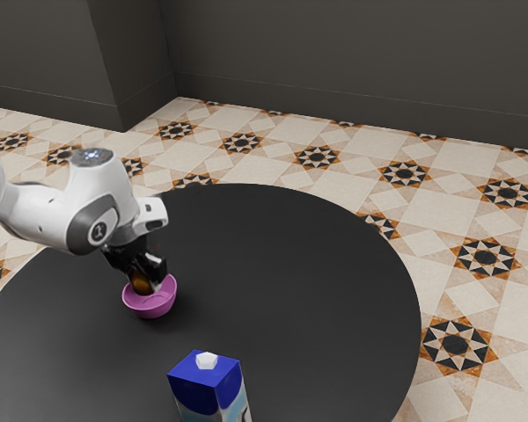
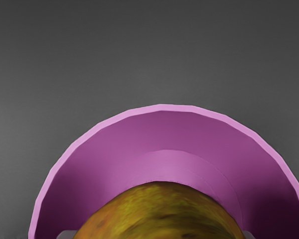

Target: Place the pear in the bowl.

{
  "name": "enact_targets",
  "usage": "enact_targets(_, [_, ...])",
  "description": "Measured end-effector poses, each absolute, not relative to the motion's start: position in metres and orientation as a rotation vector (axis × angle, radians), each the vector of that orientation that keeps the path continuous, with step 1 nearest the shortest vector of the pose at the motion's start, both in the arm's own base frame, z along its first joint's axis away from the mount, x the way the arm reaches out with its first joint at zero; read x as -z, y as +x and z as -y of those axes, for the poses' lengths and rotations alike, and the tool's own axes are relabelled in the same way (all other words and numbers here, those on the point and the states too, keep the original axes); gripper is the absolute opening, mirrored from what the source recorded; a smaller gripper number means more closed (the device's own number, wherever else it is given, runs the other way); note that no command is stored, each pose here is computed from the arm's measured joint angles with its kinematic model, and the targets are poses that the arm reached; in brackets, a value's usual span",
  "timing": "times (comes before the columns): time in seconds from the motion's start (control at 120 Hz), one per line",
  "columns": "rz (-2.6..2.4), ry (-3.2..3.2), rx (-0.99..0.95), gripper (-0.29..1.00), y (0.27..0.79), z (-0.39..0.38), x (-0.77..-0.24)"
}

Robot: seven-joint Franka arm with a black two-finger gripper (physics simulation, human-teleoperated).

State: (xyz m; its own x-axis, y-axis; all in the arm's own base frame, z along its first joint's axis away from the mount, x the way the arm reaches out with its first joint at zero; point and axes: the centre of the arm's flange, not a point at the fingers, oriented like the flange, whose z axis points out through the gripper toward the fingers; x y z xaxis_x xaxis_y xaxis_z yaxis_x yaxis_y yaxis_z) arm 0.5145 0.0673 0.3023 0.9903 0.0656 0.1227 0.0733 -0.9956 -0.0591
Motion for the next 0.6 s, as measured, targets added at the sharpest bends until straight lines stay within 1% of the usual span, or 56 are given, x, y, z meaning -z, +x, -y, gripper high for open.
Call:
enact_targets(0.05, [0.106, -3.071, 0.18, 0.31, 0.515, -0.067, -0.3])
enact_targets(0.158, [0.1, -3.075, 0.174, 0.46, 0.515, -0.067, -0.298])
enact_targets(0.25, [0.092, -3.078, 0.163, 0.54, 0.514, -0.067, -0.297])
enact_targets(0.367, [0.079, -3.081, 0.151, 0.61, 0.513, -0.066, -0.306])
enact_targets(0.442, [0.082, -3.091, 0.105, 0.64, 0.509, -0.065, -0.319])
enact_targets(0.517, [0.108, -3.114, 0.073, 0.66, 0.514, -0.064, -0.349])
enact_targets(0.6, [0.123, -3.12, 0.14, 0.67, 0.548, -0.066, -0.426])
